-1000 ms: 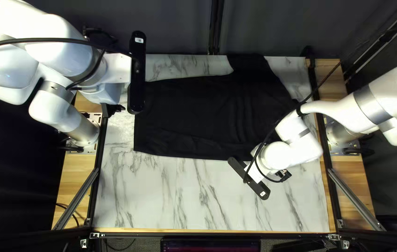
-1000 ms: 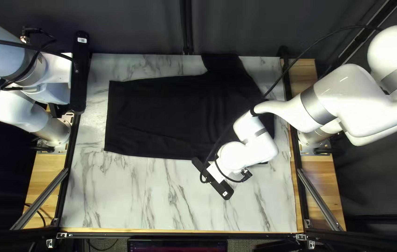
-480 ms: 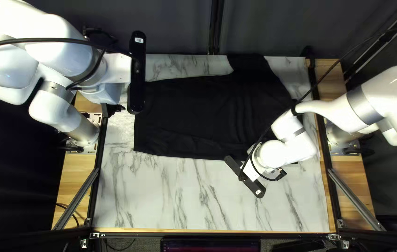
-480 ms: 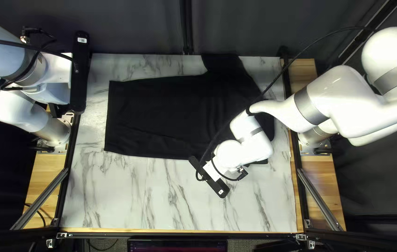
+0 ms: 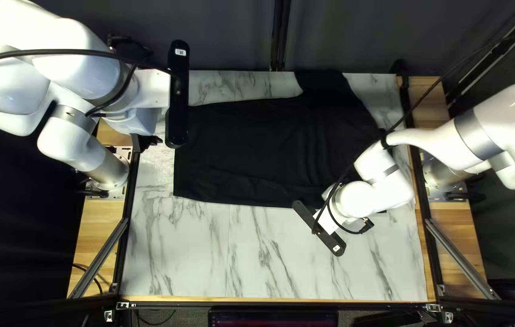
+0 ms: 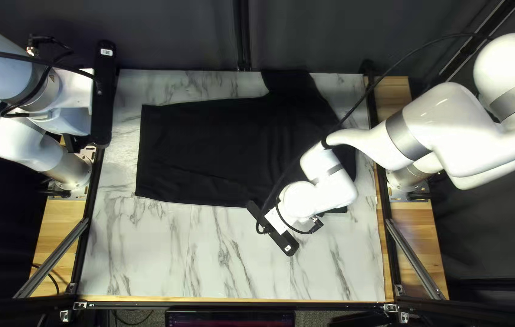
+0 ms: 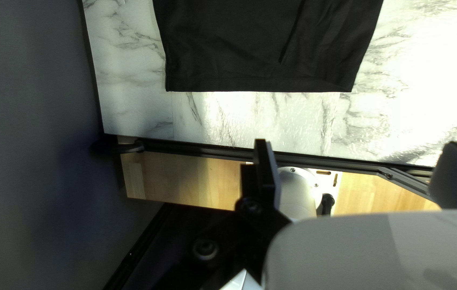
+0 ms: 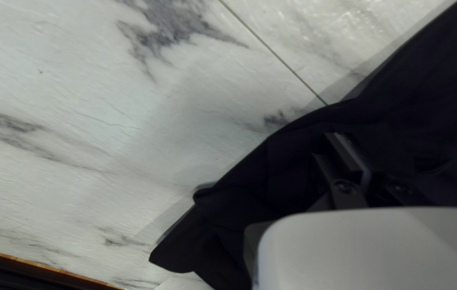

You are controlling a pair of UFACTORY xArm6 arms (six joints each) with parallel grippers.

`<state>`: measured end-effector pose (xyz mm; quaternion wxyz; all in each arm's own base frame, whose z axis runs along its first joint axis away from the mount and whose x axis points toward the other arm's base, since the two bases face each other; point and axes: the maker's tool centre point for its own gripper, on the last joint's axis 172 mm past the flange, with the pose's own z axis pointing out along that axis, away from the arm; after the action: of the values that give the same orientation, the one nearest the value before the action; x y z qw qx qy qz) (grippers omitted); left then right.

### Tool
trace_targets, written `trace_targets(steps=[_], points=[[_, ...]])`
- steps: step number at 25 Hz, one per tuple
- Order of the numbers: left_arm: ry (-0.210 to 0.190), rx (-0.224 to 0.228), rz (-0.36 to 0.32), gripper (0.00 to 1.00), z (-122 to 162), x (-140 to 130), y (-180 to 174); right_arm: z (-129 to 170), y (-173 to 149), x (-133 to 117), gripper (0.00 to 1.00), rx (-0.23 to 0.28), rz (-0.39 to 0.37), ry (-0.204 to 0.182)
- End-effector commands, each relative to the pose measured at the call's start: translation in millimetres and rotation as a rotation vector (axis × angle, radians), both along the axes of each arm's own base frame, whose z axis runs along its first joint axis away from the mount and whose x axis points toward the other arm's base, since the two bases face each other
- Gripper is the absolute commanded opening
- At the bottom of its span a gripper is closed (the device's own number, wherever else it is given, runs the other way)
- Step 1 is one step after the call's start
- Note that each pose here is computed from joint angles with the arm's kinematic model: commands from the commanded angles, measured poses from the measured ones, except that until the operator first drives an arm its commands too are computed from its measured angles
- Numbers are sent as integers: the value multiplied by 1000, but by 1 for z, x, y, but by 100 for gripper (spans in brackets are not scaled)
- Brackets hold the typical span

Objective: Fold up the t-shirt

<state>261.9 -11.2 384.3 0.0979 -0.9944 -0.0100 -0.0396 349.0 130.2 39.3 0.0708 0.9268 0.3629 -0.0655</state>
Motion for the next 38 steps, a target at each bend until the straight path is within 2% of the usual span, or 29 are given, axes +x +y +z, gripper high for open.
trace_targets(steps=[1, 9, 10, 11, 12, 13, 14, 32, 38], points=[[0, 0, 0, 100, 0, 0, 0, -4, 2, -7, 100, 3, -6, -1], [0, 0, 0, 100, 0, 0, 0, -14, -6, -11, 100, 10, -12, 0], [0, 0, 0, 100, 0, 0, 0, -15, -7, -11, 95, 10, -12, 0], [0, 0, 0, 100, 0, 0, 0, -17, -8, -11, 83, 11, -14, 0], [0, 0, 0, 100, 0, 0, 0, -17, -8, -10, 42, 12, -14, 0], [0, 0, 0, 100, 0, 0, 0, -18, -8, -9, 6, 13, -15, 0], [0, 0, 0, 100, 0, 0, 0, -18, -9, -8, 0, 13, -15, 0], [0, 0, 0, 100, 0, 0, 0, -13, -13, -8, 0, 4, -14, -6], [0, 0, 0, 100, 0, 0, 0, 14, -9, -6, 0, -22, -12, -18]])
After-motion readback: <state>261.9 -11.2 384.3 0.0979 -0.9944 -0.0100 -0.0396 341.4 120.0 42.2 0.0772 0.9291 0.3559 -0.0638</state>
